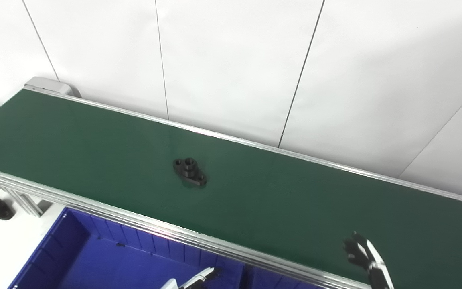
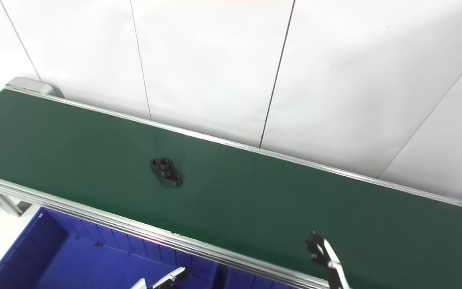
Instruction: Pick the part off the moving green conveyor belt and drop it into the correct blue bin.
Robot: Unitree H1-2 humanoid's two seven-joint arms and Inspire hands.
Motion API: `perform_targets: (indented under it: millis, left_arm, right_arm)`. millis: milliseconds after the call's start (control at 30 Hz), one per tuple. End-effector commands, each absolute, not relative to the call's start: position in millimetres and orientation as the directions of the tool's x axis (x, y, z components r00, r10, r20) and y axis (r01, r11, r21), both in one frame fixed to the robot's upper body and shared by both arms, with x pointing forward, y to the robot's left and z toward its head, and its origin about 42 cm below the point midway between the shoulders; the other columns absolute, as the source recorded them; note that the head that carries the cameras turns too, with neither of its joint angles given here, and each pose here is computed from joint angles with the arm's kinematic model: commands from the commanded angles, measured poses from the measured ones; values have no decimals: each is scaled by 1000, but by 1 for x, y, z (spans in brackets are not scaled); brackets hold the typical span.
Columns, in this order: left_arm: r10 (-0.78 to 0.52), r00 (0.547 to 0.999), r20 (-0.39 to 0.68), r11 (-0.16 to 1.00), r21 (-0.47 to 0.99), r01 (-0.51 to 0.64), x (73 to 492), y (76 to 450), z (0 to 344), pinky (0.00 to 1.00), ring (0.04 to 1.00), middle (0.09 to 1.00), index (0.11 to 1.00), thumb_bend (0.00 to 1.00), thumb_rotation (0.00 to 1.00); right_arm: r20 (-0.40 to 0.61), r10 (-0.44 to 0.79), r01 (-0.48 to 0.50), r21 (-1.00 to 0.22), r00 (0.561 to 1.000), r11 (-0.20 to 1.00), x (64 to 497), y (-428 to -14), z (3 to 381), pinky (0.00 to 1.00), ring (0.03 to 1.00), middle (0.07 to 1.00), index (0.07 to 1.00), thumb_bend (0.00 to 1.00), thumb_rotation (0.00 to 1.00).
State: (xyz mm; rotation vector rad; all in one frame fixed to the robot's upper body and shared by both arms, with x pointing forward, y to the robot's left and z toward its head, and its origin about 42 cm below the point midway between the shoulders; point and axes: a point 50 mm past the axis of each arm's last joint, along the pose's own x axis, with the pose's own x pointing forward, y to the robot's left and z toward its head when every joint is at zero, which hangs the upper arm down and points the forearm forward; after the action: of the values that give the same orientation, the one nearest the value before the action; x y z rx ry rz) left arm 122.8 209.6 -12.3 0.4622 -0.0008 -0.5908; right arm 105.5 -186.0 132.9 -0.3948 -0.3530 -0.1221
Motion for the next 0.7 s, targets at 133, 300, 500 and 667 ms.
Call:
perform_targets:
  millis: [133, 300, 500, 667]
  left_arm:
    - [-531, 844, -71, 759, 404, 511, 138, 220, 2, 712, 805, 853, 846, 883, 490]
    - [-529, 845, -82, 760, 398, 514, 143, 228, 5, 733, 825, 871, 864, 898, 499]
    - [-530, 843, -87, 757, 399, 517, 149, 233, 7, 783, 853, 892, 896, 914, 542]
    - [-532, 842, -87, 760, 389, 520, 154, 236, 10, 812, 870, 904, 914, 912, 550]
  right_arm:
    - [389, -59, 201, -338, 919, 920, 131, -181, 148, 669, 739, 780, 836, 876, 443]
    - [390, -68, 219, -357, 918, 908, 145, -174, 157, 692, 744, 788, 842, 864, 449]
    - [376, -68, 229, -400, 924, 888, 166, -168, 165, 718, 744, 781, 849, 831, 426]
    - [351, -71, 220, -404, 934, 888, 182, -165, 168, 715, 739, 774, 847, 826, 423]
